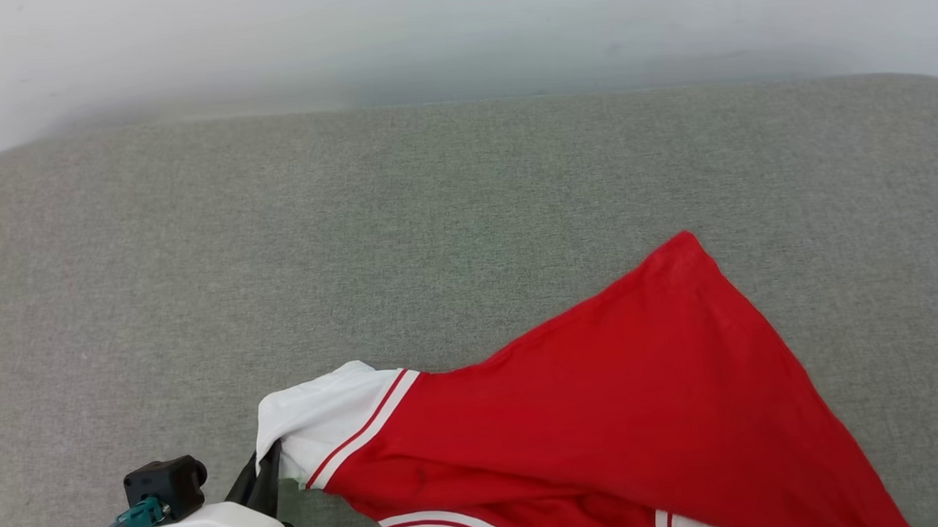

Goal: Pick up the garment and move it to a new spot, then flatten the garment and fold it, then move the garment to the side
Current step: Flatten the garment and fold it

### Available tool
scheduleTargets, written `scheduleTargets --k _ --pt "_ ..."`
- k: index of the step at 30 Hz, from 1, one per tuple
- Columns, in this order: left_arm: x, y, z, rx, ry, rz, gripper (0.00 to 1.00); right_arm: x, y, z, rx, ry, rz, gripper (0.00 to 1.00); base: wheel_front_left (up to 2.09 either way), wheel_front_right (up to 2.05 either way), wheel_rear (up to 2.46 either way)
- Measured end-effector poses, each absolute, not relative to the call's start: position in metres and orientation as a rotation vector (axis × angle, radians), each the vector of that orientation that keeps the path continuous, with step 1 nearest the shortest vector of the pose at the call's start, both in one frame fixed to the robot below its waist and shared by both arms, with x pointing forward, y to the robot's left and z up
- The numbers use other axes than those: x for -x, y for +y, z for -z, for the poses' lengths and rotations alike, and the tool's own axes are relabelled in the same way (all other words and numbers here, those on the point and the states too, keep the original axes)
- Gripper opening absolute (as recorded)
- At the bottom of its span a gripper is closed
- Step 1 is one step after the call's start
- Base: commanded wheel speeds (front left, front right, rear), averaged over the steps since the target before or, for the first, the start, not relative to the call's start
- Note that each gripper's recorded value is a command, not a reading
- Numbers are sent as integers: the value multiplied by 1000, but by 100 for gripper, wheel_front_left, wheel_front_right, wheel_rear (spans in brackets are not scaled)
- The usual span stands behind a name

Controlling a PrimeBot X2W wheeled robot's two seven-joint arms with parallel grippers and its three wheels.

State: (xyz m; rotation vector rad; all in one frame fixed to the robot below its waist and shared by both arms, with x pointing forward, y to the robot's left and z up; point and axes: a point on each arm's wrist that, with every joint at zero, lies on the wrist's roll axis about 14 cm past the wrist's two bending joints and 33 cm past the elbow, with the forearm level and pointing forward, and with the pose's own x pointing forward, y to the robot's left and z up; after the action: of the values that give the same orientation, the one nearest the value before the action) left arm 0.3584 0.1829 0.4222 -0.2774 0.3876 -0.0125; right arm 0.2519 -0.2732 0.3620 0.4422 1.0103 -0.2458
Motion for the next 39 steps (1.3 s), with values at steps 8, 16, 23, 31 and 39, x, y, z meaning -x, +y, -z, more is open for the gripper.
scheduleTargets --k 8,16,23,31,39 --pt "-361 178 -419 278 407 29 0 -241 -262 -344 -497 991 257 0 0 0 0" --pt "-363 176 -422 289 391 36 0 -293 -279 -371 -415 714 283 100 0 0 0" --pt "-365 177 -425 305 370 28 0 -349 -296 -412 -329 431 283 100 0 0 0" --pt "-376 175 -433 308 332 36 0 -421 -284 -443 -261 313 169 100 0 0 0" --pt "-389 169 -431 315 319 47 0 -472 -250 -427 -137 617 -42 100 0 0 0"
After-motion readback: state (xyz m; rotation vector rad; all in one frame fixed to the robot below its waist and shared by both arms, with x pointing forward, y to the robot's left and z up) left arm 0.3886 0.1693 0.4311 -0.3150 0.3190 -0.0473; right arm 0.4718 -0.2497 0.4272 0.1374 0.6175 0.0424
